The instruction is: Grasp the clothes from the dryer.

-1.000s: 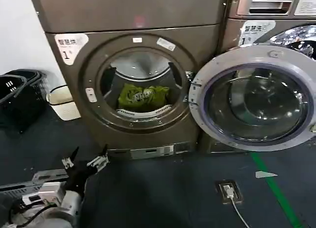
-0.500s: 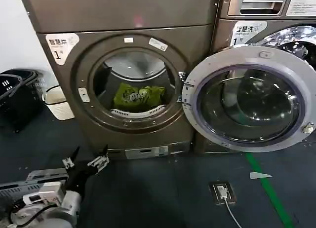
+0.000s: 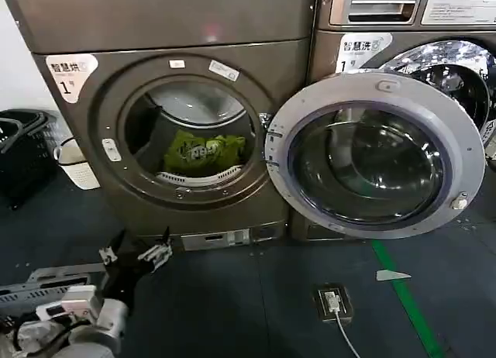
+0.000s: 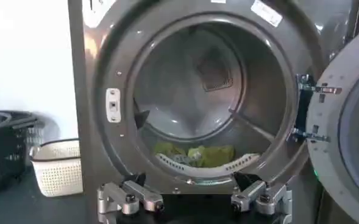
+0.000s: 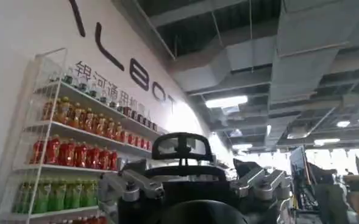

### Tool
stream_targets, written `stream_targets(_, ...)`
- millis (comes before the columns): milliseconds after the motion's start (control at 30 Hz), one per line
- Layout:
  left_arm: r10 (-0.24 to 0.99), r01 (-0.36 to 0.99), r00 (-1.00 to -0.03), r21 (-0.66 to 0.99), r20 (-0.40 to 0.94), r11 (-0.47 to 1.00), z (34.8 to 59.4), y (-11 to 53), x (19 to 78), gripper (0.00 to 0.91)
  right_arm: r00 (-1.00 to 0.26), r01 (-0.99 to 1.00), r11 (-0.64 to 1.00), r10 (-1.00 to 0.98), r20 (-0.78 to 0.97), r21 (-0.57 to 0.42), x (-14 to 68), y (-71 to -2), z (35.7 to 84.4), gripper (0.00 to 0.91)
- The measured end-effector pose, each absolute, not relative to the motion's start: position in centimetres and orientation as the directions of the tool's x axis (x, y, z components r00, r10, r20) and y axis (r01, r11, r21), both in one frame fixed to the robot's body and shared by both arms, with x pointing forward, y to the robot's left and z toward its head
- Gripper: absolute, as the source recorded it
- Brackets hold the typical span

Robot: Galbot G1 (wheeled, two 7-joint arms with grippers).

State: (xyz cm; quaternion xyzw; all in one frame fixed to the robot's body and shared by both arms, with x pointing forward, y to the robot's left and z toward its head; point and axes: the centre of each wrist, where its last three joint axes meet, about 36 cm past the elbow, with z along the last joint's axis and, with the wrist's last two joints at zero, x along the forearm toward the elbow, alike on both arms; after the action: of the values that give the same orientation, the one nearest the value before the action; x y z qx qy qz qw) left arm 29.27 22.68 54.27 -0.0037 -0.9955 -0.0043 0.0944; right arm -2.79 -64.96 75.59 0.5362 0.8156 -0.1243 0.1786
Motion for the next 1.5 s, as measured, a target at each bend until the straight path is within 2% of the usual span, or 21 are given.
stream_targets(1500,0.018,0.019,-0.985,0.009,0.171,1.000,54.73,22.65,28.90,0.907,-0.397,0.895,0.446,0.757,-0.519,-0.035,-2.67,-65.05,75.17,0.907)
